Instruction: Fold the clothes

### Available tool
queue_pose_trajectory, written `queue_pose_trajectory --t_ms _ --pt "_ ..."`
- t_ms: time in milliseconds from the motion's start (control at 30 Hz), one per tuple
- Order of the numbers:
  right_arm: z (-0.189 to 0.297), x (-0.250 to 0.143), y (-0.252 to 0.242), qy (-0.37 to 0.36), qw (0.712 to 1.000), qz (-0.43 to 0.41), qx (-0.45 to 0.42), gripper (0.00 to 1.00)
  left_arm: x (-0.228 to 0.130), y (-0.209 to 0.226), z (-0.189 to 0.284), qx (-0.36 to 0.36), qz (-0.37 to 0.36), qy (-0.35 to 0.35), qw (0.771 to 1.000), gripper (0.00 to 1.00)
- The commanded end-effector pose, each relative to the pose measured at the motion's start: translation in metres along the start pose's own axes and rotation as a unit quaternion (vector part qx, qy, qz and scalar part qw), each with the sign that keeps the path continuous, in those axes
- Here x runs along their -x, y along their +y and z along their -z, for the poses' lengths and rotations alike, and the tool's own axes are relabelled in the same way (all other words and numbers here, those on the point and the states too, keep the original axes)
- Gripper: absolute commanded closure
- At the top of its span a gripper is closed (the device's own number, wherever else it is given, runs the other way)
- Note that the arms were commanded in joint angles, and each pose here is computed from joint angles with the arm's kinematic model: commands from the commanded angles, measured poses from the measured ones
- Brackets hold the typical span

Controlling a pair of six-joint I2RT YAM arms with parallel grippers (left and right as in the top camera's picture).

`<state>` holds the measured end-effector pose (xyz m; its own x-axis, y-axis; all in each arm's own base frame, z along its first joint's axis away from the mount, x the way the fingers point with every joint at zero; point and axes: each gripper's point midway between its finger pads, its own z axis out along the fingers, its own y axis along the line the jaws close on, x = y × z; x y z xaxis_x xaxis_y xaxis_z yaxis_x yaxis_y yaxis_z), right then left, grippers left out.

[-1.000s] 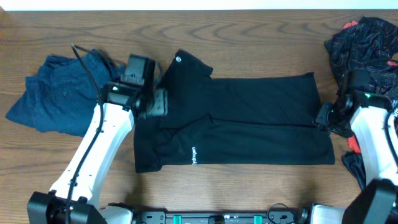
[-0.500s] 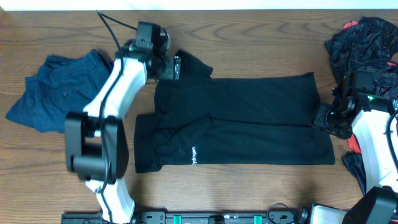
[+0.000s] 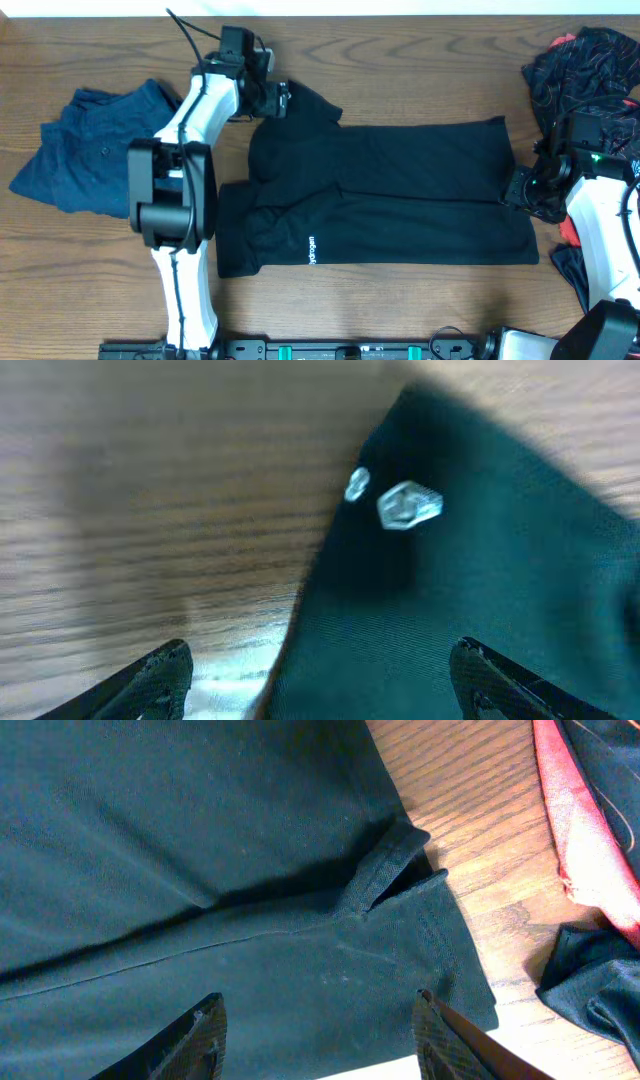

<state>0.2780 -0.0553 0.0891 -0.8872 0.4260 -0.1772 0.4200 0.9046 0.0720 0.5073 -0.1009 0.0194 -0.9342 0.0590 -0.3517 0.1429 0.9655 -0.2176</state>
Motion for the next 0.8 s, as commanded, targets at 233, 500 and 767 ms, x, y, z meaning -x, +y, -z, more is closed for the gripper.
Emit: queue_pose_trajectory --t_ms 233,500,767 --pt "0.006 0.004 0.005 -0.010 1.000 0.011 0.006 0.41 -0.027 -0.016 -0.019 -0.035 -0.003 0.057 0.998 0.18" --pt "0.006 0.011 0.007 -0.024 1.000 0.012 0.009 0.42 -0.042 -0.035 -0.021 -0.049 -0.013 0.084 0.995 0.59" --pt "0.006 0.020 0.010 -0.044 0.999 0.013 0.014 0.42 -0.033 -0.026 -0.020 -0.044 0.004 0.068 0.997 0.85"
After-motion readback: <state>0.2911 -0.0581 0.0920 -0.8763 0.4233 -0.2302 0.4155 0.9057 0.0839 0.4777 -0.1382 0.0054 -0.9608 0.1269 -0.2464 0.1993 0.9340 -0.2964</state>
